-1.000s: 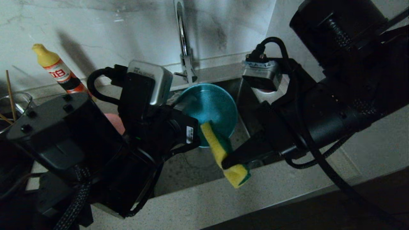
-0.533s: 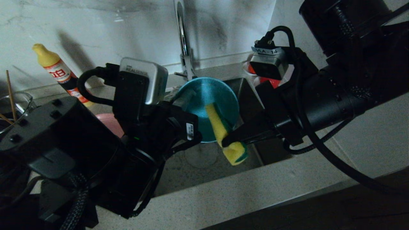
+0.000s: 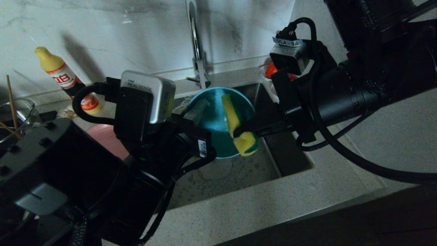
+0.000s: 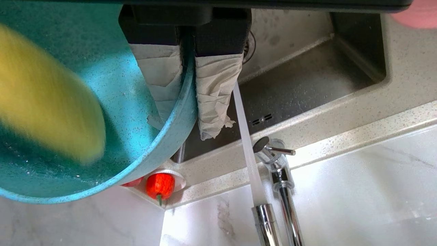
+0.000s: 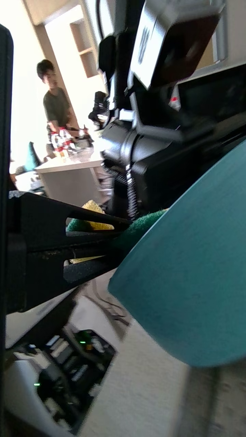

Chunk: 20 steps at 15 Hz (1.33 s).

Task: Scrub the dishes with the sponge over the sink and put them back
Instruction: Wipe the bowl

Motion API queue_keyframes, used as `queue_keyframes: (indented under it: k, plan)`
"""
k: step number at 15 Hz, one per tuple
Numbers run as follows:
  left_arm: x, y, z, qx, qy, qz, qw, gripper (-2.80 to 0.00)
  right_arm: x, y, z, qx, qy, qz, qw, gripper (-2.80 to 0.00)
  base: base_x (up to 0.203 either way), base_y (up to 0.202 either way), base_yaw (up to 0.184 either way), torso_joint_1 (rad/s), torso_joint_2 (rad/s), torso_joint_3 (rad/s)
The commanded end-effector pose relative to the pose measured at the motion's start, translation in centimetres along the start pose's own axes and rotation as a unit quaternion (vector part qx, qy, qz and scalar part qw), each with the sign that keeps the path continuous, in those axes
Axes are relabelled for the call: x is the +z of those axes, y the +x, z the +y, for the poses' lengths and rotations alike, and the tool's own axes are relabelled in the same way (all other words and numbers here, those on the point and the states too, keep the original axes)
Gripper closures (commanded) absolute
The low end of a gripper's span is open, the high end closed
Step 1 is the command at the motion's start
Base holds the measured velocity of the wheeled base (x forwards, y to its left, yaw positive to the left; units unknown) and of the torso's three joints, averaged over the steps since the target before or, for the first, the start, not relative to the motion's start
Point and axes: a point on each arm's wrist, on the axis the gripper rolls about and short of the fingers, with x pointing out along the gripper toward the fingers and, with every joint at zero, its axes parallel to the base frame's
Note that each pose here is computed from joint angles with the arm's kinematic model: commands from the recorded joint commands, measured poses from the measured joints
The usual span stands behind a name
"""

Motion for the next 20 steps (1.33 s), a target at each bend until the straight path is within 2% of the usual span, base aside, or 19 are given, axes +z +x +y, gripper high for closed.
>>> queue_keyframes:
  k: [1,7,12,16,20]
  plan:
    - [0.2,-0.1,-0.1,0.0,0.002,-0.004,1.0,0.0,0.3,-0.3,0.0,0.006,-0.003,-0.013,1.0,0.0,0.0,0.0,0.0,0.0,0.0,0.0]
    - [0.2,-0.1,-0.1,0.0,0.001,-0.004,1.0,0.0,0.3,-1.0,0.5,0.014,-0.013,-0.025,0.999,0.0,0.0,0.0,0.0,0.0,0.0,0.0]
    - [1.4,0.5,0.1,0.012,-0.012,-0.023,0.9996,0.0,-0.5,0.4,0.2,0.008,0.003,0.02,1.0,0.0,0.0,0.0,0.0,0.0,0.0,0.0]
    - [1.4,0.6,0.1,0.013,-0.014,-0.025,0.9995,0.0,-1.1,2.4,1.0,0.023,-0.007,0.044,0.999,0.0,0.0,0.0,0.0,0.0,0.0,0.0]
    - [1.3,0.2,0.3,0.011,-0.014,-0.022,0.9996,0.0,-0.7,2.1,1.1,0.027,-0.012,0.027,0.999,0.0,0.0,0.0,0.0,0.0,0.0,0.0]
